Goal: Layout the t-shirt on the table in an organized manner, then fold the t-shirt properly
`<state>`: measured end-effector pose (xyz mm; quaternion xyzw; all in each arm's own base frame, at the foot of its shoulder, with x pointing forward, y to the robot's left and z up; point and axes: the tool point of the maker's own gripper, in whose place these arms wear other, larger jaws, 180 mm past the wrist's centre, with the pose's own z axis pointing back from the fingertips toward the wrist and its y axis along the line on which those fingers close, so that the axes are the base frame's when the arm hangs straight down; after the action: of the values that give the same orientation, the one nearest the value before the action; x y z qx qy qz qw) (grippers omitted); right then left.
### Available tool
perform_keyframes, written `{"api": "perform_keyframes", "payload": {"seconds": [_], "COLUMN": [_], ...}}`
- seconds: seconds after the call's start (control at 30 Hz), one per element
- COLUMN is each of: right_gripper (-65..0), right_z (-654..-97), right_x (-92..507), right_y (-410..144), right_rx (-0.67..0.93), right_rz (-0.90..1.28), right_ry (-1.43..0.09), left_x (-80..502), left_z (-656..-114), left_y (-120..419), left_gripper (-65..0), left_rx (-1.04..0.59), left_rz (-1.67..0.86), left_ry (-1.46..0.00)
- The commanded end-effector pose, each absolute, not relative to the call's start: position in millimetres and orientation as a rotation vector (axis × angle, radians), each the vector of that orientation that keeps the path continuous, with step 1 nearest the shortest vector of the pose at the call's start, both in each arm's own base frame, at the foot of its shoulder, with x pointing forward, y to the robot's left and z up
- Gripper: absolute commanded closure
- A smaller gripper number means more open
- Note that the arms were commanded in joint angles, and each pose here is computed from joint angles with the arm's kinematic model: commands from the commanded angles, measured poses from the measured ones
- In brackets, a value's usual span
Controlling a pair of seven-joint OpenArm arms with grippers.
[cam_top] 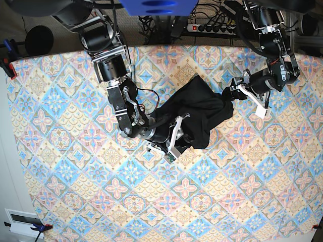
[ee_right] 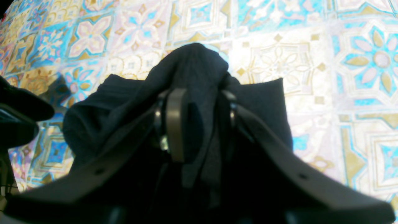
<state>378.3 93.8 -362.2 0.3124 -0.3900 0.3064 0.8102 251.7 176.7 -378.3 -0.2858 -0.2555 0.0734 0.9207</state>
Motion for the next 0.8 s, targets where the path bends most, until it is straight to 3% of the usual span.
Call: {"api": "perform_keyframes", "payload": {"seconds": [0.0, 0.67, 0.77], "right_gripper": [-16.1, -15.7, -11.5], "right_z": [-339, -350, -350], "right_x": [390, 387, 387], "right_y": [101, 100, 100], "right_rx": [0.694, 0.694, 0.694], "right_rz": [0.661, 0.651, 0.651], "right_ry": [-0.899, -0.867, -0.867], "left_x": [260, 260, 260], "left_z": [-368, -368, -368], "left_y": [179, 179, 179], "left_gripper": [-29.2, -29.2, -29.2], "left_rx": [-0.589, -0.589, -0.589], "left_rz": [0.137, 0.137, 0.137], "left_ry": [-0.565, -0.565, -0.565]}}
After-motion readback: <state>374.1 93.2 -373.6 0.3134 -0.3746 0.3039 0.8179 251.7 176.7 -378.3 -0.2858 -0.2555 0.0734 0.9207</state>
